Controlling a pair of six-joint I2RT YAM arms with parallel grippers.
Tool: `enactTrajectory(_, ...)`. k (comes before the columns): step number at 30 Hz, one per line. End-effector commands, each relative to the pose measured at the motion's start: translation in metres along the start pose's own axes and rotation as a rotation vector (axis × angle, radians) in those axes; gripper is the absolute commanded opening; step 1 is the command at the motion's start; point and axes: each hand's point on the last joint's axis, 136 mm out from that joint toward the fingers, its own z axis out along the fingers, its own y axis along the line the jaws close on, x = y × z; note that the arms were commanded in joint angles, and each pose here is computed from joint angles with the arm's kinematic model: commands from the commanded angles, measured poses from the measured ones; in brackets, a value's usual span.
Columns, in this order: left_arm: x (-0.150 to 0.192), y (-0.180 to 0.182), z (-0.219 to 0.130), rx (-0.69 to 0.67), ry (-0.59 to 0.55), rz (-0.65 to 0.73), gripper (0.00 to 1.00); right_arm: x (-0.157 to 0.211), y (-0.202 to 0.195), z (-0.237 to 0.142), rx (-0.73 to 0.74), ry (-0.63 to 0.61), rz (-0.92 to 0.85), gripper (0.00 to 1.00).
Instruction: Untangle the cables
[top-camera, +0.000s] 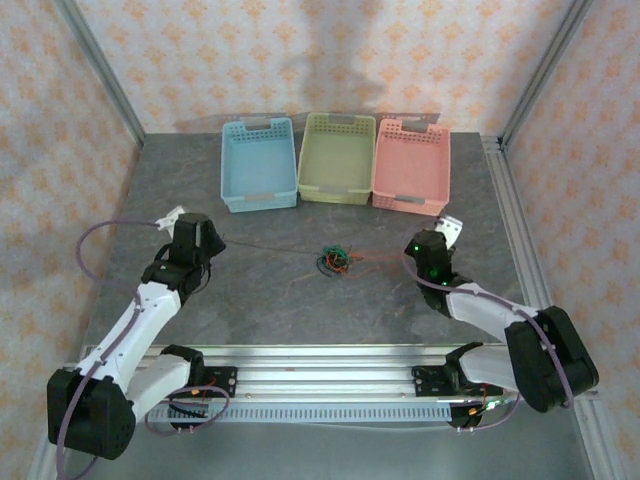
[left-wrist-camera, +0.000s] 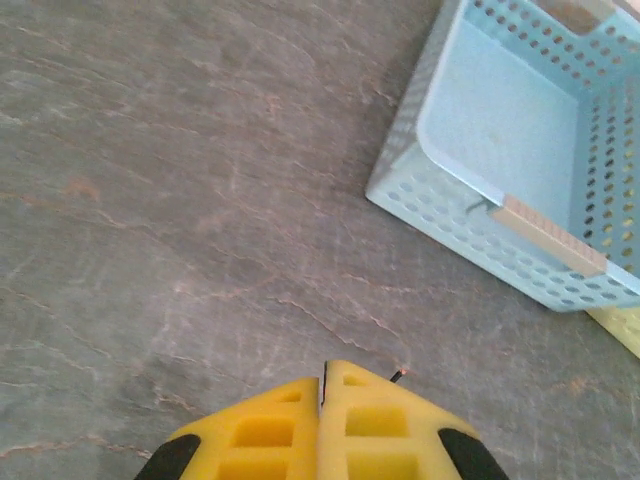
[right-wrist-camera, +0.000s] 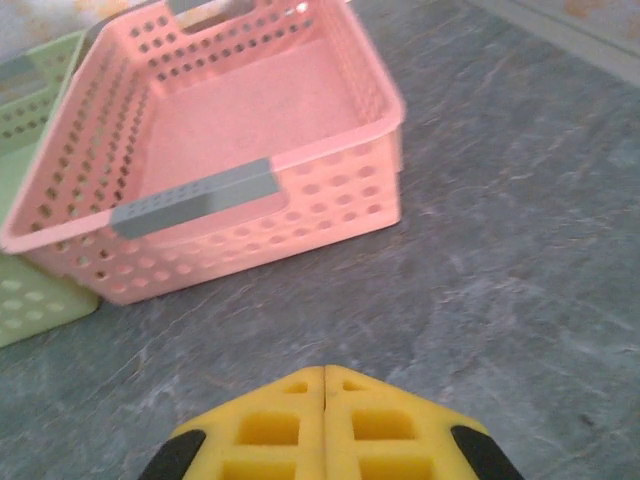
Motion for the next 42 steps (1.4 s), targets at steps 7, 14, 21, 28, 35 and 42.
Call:
enactTrajectory(7,-0.026,0.047,-0.016,-0.165,-0.128,-0.056,0.0,-0.035,-0.049,-0.023,0.175,-0.201,0.159,0.0)
enactTrajectory(14,-0.042,0.07,-0.035,-0.235,-0.223,-0.105,0.0,-0.04,-0.067,-0.033,0.224,-0.248,0.212,0.0)
enactTrajectory(21,-0.032,0.059,-0.02,-0.18,-0.155,-0.095,0.0,-0.035,-0.054,-0.024,0.179,-0.2,0.184,0.0)
enactTrajectory(28,0.006,0.023,0.018,-0.059,0.098,-0.048,0.0,-0.02,-0.033,-0.008,0.099,-0.121,0.14,0.0)
enactTrajectory(35,0.023,0.01,0.025,-0.02,0.219,-0.017,0.55,-0.019,-0.031,-0.006,0.093,-0.116,0.134,0.0)
enactTrajectory(42,0.012,-0.048,0.0,0.102,0.201,0.143,0.67,-0.018,-0.029,-0.004,0.088,-0.106,0.128,0.0)
